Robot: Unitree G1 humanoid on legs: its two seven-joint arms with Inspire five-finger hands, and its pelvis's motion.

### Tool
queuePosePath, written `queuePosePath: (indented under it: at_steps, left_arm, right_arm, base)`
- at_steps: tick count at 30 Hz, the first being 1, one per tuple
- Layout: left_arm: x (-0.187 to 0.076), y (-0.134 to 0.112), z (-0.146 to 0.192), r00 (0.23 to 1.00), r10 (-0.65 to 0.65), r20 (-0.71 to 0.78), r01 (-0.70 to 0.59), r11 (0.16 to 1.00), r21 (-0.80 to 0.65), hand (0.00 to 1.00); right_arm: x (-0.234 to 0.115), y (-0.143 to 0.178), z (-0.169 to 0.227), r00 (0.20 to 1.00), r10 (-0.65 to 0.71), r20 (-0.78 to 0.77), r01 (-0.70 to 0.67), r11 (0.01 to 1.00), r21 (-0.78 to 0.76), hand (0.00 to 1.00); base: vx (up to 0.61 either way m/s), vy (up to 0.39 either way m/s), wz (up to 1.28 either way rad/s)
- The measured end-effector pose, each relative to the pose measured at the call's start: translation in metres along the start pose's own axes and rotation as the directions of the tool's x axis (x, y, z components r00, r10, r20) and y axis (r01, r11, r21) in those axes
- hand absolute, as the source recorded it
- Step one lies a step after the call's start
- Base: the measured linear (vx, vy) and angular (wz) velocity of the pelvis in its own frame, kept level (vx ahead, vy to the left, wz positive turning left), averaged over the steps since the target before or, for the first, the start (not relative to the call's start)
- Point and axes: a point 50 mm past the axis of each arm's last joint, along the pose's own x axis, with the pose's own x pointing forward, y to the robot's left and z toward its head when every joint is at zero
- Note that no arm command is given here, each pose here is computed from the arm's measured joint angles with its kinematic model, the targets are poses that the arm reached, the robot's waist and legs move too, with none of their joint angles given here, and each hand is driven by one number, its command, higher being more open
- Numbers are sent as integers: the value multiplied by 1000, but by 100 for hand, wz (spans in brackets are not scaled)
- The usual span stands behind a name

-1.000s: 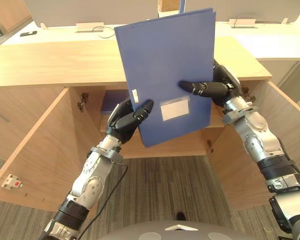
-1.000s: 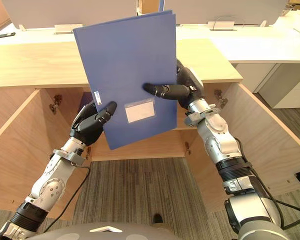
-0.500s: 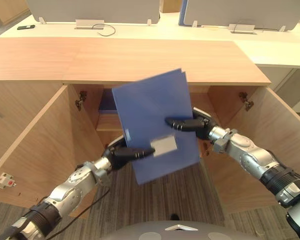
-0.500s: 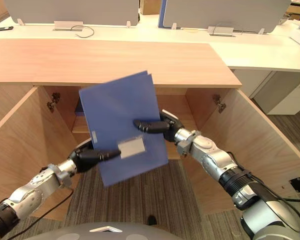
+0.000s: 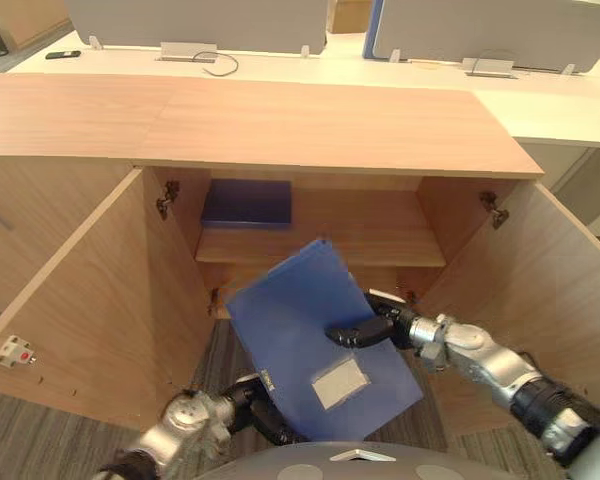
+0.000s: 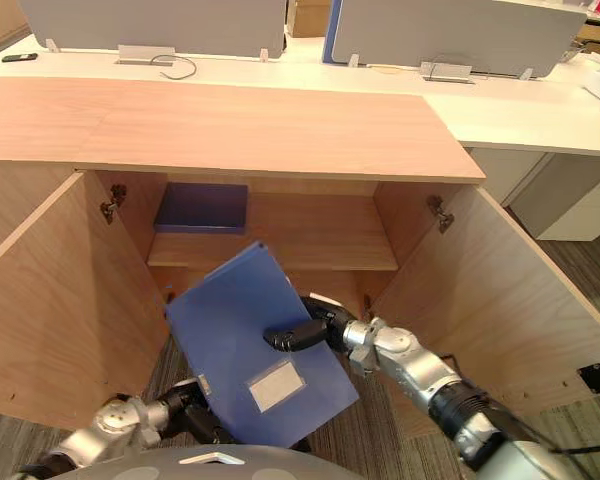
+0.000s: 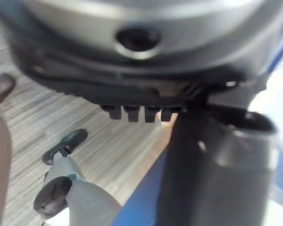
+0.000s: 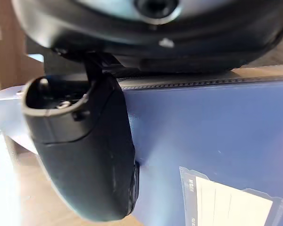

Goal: Walk over to the cabinet, pick up the folder, carry it to the office cabinet, place the folder inside the office cabinet, then close the office cabinet door

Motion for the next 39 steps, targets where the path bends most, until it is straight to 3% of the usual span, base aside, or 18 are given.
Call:
queuePosePath:
  at_steps: [2, 4, 6, 7, 9, 12, 16, 20, 24, 30, 39]
  left_arm:
    - [4, 1, -21, 990, 133, -51, -140, 975, -175, 100]
    - [-1, 9, -40, 955, 276, -109, -297, 878, -375, 100]
    - [-15, 28, -55, 864, 460, -204, -490, 681, -544, 100]
    - [-19, 33, -57, 838, 499, -221, -525, 627, -575, 100]
    - [-33, 51, -60, 742, 615, -267, -596, 421, -684, 100]
    - [-48, 66, -62, 648, 697, -306, -574, 184, -798, 100]
    - [-54, 70, -65, 597, 722, -351, -513, 7, -858, 100]
    - [-42, 53, -65, 619, 698, -359, -465, -43, -884, 100]
    - [-27, 28, -70, 663, 646, -378, -447, -62, -892, 100]
    - [-15, -8, -82, 704, 575, -416, -442, -103, -891, 100]
    - [-7, 9, -46, 702, 649, -292, -393, 12, -920, 100]
  right_arm:
    - [6, -6, -16, 994, -102, -45, 105, 992, 76, 0]
    - [9, -14, -26, 973, -225, -60, 232, 954, 189, 0]
    - [9, -30, -31, 908, -415, -64, 401, 810, 427, 0]
    - [7, -35, -31, 884, -463, -66, 432, 756, 491, 0]
    - [-3, -59, -24, 765, -639, -88, 489, 487, 724, 0]
    - [-17, -86, -10, 612, -782, -118, 422, 196, 885, 0]
    - [-26, -104, 13, 490, -865, -110, 202, -10, 979, 0]
    - [-27, -106, 20, 448, -886, -123, 75, -100, 992, 0]
    - [-15, -98, 27, 463, -872, -160, 13, -174, 985, 0]
    - [5, -90, 86, 506, -862, -36, -82, -89, 993, 0]
    - [-37, -117, 241, 395, -892, 220, -320, 91, 943, 0]
  base:
    - [-53, -48, 12]
    - [-45, -46, 19]
    - [-40, -44, 26]
    - [-34, -44, 26]
    - [-19, -34, 31]
    - [-5, -34, 28]
    - [0, -29, 35]
    - [-16, -19, 17]
    - [-29, -2, 12]
    - [-25, 37, -27]
    - [-11, 99, -37]
